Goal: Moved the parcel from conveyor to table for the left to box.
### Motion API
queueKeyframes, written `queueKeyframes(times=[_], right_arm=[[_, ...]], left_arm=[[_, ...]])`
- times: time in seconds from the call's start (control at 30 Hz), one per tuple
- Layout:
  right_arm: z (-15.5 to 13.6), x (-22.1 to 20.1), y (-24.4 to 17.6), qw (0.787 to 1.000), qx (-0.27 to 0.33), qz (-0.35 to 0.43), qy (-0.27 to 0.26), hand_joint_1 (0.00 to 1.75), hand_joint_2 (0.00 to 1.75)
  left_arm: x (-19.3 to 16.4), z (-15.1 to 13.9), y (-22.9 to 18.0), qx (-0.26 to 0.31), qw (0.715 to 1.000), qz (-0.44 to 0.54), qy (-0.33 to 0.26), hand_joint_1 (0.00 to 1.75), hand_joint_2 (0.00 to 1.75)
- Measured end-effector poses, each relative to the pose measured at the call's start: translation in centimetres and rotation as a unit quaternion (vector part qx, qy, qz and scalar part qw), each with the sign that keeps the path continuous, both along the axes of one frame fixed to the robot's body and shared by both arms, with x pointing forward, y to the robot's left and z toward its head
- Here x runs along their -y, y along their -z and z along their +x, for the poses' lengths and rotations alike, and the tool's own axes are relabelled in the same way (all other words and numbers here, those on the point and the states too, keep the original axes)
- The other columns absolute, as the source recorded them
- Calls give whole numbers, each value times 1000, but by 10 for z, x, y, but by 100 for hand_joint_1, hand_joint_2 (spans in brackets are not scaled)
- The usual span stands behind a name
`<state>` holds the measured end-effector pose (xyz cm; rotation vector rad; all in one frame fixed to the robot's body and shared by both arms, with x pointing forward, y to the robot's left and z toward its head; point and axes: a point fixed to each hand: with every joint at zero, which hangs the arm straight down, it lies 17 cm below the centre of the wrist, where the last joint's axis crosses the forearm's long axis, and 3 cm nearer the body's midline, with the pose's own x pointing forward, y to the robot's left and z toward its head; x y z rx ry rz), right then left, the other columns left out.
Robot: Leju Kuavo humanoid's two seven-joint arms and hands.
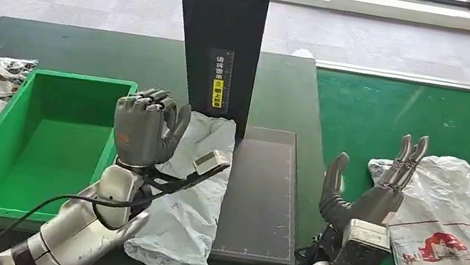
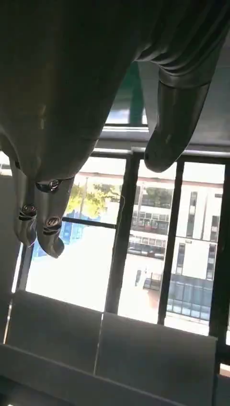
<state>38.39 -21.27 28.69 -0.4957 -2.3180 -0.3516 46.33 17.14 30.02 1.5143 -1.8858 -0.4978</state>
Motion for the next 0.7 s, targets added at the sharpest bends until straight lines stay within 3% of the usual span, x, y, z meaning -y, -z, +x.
queueKeyframes(times=[0.07, 0.1, 0.2, 0.3, 0.37, 0.43, 0.57, 0.6, 0.7], right_arm=[[0, -4, 0, 1000, 0, 1, -5, 0, 175], [1, -5, 0, 1000, 0, 0, -7, 0, 175], [4, -6, -3, 1000, 3, -2, -8, 0, 175], [7, -14, -9, 1000, 11, -13, -22, 0, 175], [9, -21, -11, 999, 13, -19, -38, 0, 175], [10, -25, -13, 998, 15, -22, -50, 0, 175], [16, -26, -13, 998, 14, -26, -56, 0, 175], [16, -27, -12, 998, 13, -26, -56, 0, 175], [17, -27, -9, 998, 9, -27, -56, 0, 175]], left_arm=[[-16, -1, -3, 6, 1000, 0, -9, 175, 175], [-24, -2, -5, 12, 1000, 7, -7, 0, 175], [-35, 2, -12, 24, 999, 24, 5, 0, 175], [-35, 18, -1, 17, 998, 31, 56, 0, 175], [-23, 39, 38, -29, 990, -24, 137, 0, 175], [4, 48, 83, -98, 964, -98, 226, 0, 175], [73, 38, 143, -200, 901, -184, 338, 0, 175], [82, 35, 150, -211, 893, -196, 345, 0, 0], [98, 29, 165, -234, 879, -212, 357, 0, 0]])
